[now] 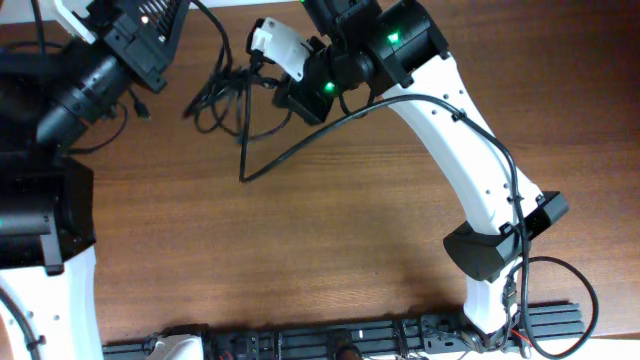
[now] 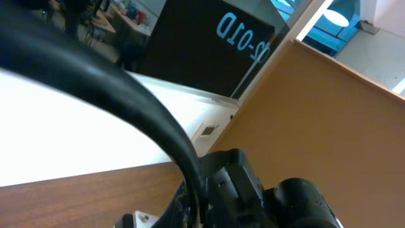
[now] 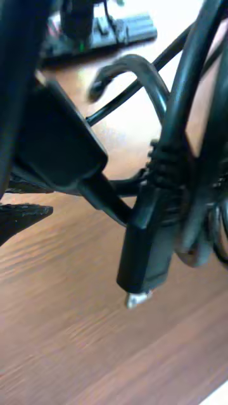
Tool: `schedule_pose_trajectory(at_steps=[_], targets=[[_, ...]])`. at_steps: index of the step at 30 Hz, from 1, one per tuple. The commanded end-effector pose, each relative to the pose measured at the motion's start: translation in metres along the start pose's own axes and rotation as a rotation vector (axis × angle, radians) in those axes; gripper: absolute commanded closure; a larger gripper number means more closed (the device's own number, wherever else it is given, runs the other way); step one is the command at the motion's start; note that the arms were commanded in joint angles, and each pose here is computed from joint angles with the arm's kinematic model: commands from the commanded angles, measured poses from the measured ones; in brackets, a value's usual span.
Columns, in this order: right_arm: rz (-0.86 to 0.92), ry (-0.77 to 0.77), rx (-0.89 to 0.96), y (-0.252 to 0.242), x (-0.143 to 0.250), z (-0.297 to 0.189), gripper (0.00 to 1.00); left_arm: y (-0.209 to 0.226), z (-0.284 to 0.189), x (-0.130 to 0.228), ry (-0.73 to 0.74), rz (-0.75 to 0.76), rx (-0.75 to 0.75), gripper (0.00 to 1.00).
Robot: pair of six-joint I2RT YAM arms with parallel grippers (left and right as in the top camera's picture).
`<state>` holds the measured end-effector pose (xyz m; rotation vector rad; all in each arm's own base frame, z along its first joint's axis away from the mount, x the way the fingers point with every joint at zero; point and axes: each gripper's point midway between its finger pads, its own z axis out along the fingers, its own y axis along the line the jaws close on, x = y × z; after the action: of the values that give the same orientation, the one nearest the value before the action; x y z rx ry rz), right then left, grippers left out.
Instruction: Untangle cables
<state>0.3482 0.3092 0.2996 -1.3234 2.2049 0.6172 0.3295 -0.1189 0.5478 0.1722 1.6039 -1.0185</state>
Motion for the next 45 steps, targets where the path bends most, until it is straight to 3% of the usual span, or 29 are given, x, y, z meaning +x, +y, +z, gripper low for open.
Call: schedule_pose_trajectory(at_steps=[1, 12, 18, 33, 45], targets=[[0.080, 0.079, 0.177, -0.028, 0.017, -0.006, 0.96, -0.015, -0.009, -0.015, -0.043, 0.040, 0.009, 1.00], [0.307, 0.138, 0.343, -0.087, 0.054, -0.034, 0.96, 0.007, -0.038, -0.039, -0.122, 0.071, -0.103, 1.00], [0.469, 0.155, 0.408, -0.131, 0.092, -0.065, 0.96, 0.038, -0.079, -0.059, -0.183, 0.084, -0.233, 1.00], [0.863, 0.109, 0.573, -0.212, 0.182, -0.147, 0.96, 0.067, -0.115, -0.079, -0.260, 0.097, -0.372, 1.00], [0.895, 0.086, 0.577, -0.219, 0.190, -0.156, 0.96, 0.063, -0.112, -0.076, -0.235, 0.097, -0.338, 1.00]])
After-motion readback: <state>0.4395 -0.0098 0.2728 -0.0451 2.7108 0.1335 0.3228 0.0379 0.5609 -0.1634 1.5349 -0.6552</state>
